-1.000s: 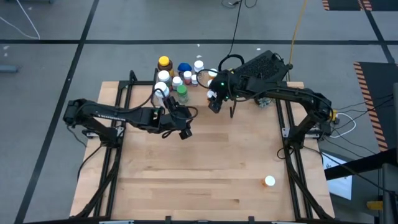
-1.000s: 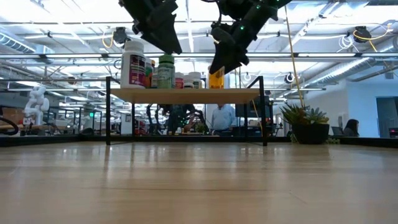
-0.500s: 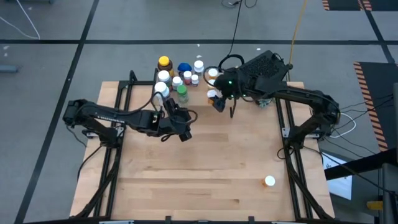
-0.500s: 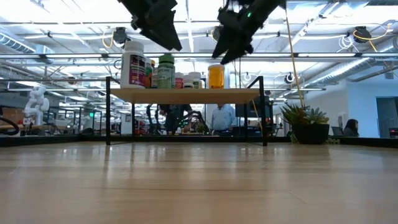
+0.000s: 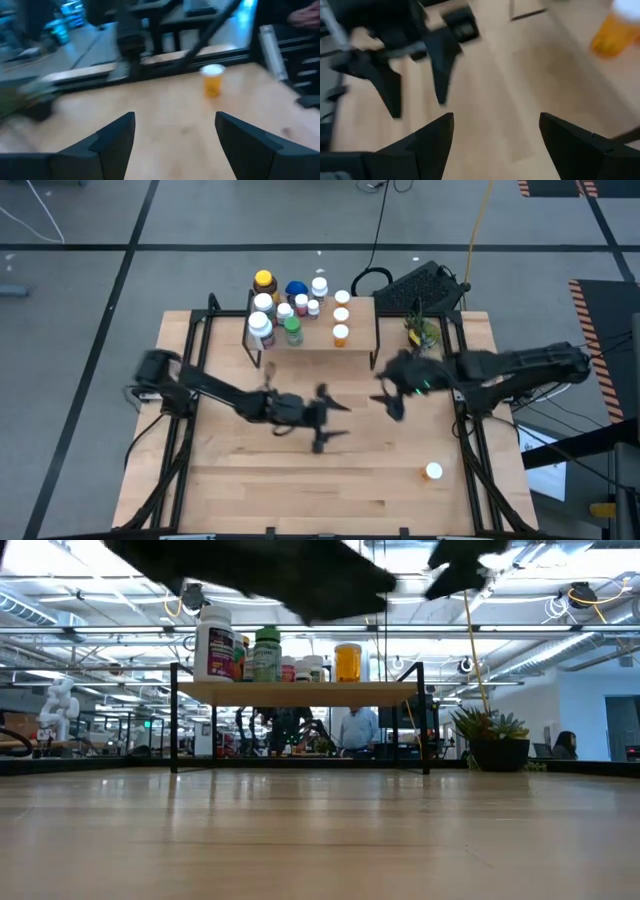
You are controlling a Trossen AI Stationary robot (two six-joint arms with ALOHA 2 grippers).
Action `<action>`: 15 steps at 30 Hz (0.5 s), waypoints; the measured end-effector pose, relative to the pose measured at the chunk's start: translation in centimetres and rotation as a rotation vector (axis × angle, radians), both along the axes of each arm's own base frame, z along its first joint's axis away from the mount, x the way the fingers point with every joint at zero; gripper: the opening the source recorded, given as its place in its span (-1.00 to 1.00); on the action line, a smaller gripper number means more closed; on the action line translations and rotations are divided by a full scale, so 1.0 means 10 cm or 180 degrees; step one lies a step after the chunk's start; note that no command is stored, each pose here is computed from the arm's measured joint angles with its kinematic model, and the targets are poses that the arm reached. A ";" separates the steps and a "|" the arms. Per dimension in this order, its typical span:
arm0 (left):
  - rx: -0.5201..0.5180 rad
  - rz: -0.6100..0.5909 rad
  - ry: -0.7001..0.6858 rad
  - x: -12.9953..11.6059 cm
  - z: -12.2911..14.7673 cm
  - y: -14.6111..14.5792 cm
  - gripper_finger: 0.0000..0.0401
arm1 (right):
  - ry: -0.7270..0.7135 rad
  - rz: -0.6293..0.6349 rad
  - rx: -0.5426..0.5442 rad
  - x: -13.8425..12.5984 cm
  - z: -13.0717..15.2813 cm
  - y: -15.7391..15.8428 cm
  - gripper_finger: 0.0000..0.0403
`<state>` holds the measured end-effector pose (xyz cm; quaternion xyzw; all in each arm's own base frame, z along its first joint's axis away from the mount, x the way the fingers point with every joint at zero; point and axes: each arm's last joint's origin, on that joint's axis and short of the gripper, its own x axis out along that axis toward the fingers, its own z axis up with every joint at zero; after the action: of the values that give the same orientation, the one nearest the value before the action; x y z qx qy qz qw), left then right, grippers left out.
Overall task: Pick and place medicine bottles onto shelf by color
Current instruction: Put the orange pill bottle on the shelf
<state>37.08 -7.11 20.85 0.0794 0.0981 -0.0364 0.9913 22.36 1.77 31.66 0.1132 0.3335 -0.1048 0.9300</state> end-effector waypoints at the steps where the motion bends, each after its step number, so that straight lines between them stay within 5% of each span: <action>1: -0.0012 -0.0094 -0.0031 0.13 -0.05 -0.06 0.39 | -0.0015 0.0023 0.0069 -0.07 -0.02 0.08 0.42; 8: -0.0168 -0.0461 -0.0037 1.10 -0.37 -0.33 0.40 | 0.0053 0.0087 0.0436 -0.47 -0.31 0.43 0.42; 15: -0.0246 -0.0705 -0.0385 1.60 -0.49 -0.78 0.58 | -0.0077 0.0202 0.0590 -0.69 -0.50 0.76 0.42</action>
<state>53.12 -14.91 15.92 0.0536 0.0274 -0.1446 0.9877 15.47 9.37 26.66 0.1894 0.3338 -0.0427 0.9224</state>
